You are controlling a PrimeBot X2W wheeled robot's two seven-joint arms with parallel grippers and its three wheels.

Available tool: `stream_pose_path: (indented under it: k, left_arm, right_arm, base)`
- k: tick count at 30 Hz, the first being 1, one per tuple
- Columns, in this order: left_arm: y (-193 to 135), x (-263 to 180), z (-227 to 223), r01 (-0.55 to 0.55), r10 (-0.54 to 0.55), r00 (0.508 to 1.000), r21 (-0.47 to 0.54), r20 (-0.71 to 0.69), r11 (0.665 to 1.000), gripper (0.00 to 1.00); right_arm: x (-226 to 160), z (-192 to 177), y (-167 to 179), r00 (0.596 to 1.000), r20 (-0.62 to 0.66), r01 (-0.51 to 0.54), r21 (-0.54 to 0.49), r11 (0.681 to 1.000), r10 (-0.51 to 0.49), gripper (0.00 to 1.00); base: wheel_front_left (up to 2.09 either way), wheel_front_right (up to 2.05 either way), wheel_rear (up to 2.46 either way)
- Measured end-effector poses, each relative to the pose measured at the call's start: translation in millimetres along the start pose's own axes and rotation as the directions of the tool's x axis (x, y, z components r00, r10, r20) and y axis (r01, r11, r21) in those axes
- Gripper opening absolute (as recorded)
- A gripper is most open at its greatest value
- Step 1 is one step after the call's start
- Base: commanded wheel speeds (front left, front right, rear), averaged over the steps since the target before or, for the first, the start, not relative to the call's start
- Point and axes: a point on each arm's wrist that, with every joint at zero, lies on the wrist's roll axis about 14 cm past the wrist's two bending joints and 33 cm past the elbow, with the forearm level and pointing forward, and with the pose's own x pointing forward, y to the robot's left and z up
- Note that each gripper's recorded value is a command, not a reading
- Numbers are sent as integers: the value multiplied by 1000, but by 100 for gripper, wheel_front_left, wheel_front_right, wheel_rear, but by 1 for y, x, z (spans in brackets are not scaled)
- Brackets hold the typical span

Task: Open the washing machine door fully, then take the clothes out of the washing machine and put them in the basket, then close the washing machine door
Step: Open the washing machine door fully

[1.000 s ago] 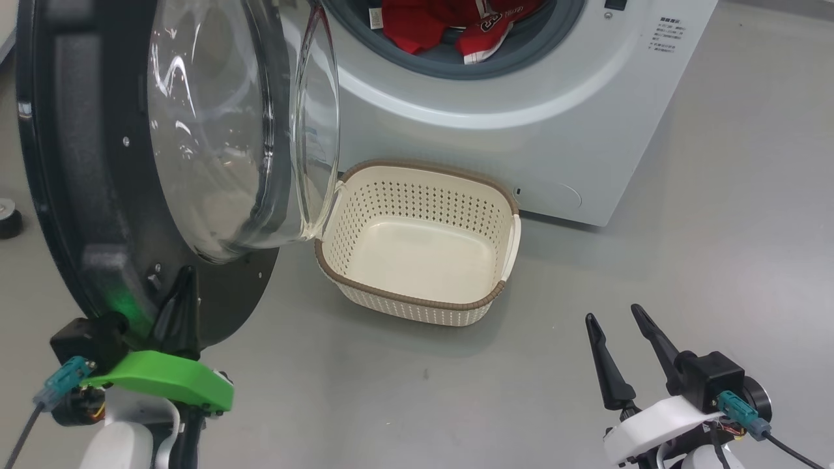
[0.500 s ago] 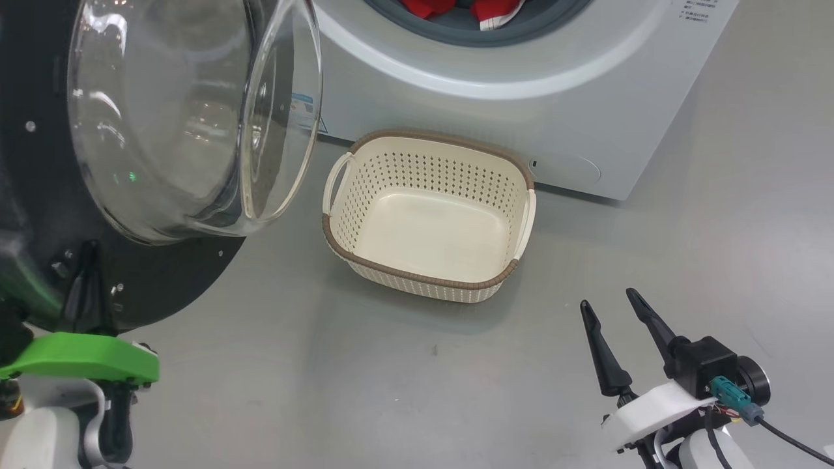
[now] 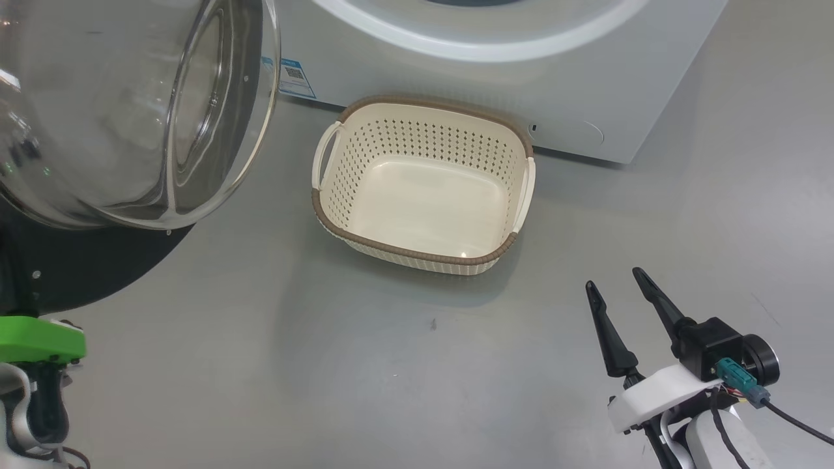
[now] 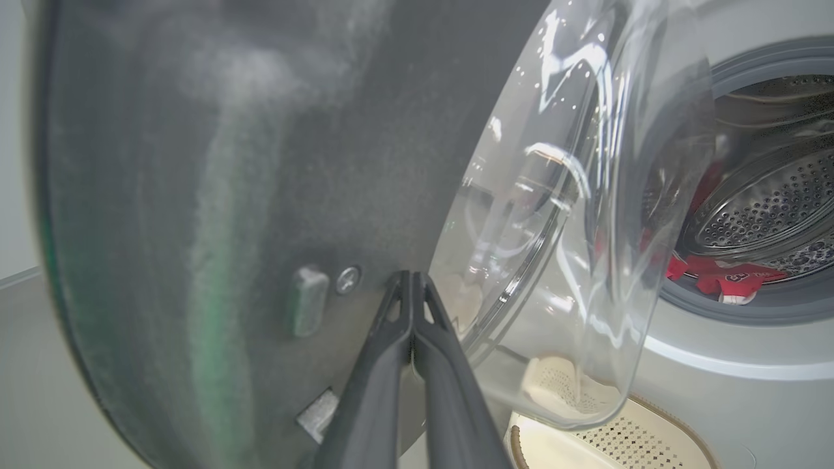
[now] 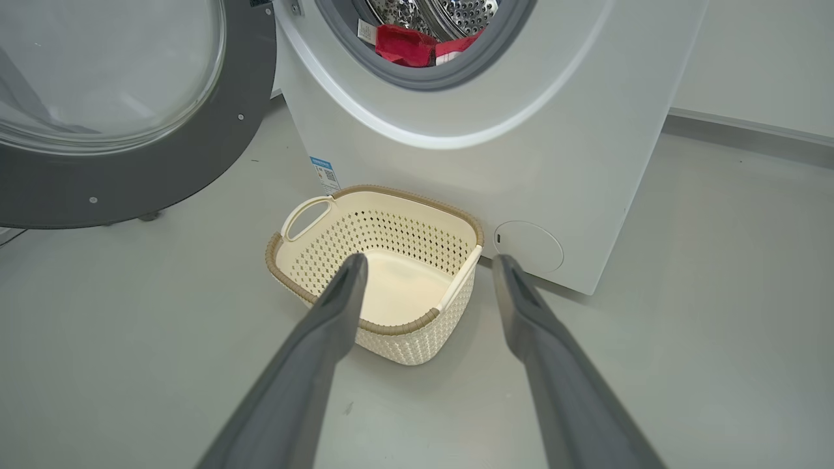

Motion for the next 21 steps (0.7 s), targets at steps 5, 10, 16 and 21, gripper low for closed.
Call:
stream_pose_path:
  k: [5,10,16,21]
  left_arm:
    - [6,10,-3,-22,22,1000,3,-10,1000,0]
    - [10,21,-5,-40,40,999,10,-14,999,0]
    - [24,33,-2,-81,81,997,26,-8,996,0]
    - [32,40,-1,-103,103,995,42,-8,994,0]
  right_arm:
    - [3,-6,-6,1000,-15,7,1,1000,-7,100]
    - [6,-12,-11,999,-29,14,4,1000,-14,100]
    - [10,-18,-20,999,-48,20,-9,1000,-21,100]
    - [11,-23,-26,998,-61,29,-13,1000,-29,100]
  base:
    - [0,0,0]
    - [0,0,0]
    - [0,0,0]
    - [0,0,0]
